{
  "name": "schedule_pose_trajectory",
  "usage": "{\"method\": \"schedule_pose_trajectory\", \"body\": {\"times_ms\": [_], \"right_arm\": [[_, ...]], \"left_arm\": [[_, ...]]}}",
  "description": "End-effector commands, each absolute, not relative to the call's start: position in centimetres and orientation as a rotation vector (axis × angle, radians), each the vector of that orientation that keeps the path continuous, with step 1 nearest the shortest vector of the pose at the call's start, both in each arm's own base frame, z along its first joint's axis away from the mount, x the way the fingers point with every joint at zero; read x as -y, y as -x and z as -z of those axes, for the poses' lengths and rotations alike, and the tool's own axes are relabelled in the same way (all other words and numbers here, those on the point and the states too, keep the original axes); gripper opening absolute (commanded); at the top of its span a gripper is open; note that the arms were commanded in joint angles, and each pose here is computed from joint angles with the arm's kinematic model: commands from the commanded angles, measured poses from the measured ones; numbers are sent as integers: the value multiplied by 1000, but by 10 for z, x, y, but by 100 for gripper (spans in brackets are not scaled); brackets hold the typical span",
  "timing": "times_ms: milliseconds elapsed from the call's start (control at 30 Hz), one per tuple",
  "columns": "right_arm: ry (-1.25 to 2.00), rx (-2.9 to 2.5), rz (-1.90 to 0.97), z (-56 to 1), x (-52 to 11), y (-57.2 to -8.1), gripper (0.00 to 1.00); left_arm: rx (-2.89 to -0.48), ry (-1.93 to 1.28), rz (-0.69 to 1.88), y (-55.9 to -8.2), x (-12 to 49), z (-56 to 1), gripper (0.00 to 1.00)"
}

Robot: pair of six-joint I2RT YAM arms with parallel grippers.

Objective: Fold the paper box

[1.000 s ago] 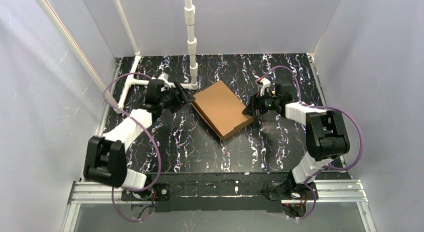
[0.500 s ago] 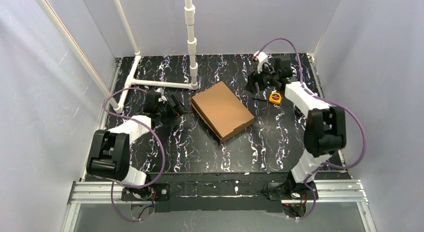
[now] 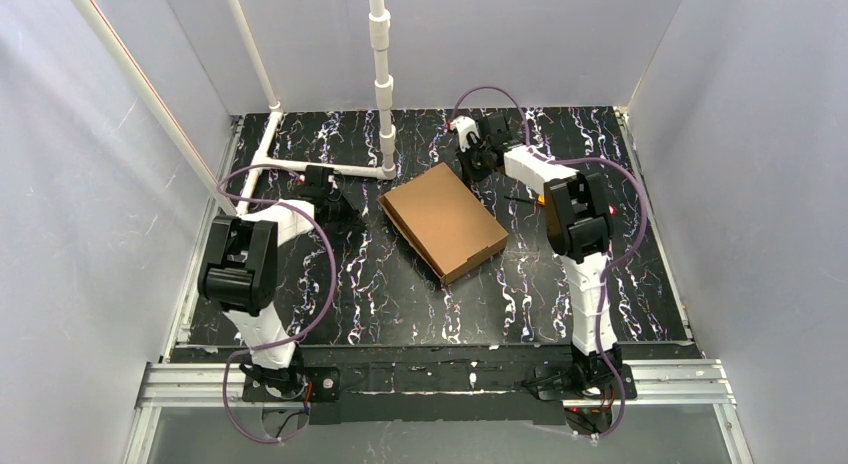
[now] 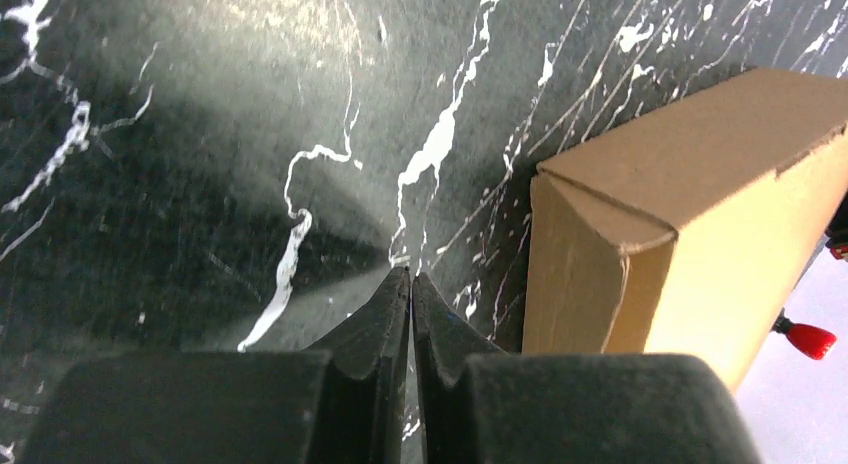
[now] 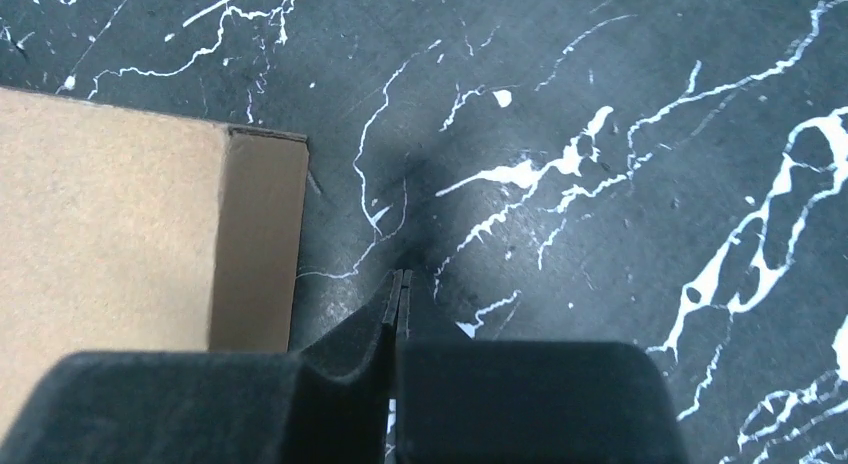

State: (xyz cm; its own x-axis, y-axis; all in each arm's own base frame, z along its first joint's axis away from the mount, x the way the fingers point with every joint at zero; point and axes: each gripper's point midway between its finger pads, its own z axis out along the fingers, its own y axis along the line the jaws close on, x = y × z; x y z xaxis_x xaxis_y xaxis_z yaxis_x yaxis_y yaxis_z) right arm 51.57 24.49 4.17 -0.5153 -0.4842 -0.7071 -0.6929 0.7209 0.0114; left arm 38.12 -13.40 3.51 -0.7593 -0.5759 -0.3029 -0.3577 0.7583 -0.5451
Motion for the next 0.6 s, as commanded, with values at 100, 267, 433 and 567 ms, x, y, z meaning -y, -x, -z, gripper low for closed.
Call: {"method": "schedule_pose_trajectory", "body": {"times_ms": [100,267,433,567], "right_arm": [[1132,-2118,-554,-56,-277,-497,5],[1265,-2096,-663,-46,-310,-446,4],[1124,-2161,-587,-45,-306,-454,8],[973,-2198,-468,-53,-283,-476,12]], "left_arm": [[-2530,633,690,-415,161,-43,1],[-2532,488,728,-433,200,-65,0],[-2545,454,660,-423,207,-69,0],[-2521,484,543,-415,186,-74,1]]}}
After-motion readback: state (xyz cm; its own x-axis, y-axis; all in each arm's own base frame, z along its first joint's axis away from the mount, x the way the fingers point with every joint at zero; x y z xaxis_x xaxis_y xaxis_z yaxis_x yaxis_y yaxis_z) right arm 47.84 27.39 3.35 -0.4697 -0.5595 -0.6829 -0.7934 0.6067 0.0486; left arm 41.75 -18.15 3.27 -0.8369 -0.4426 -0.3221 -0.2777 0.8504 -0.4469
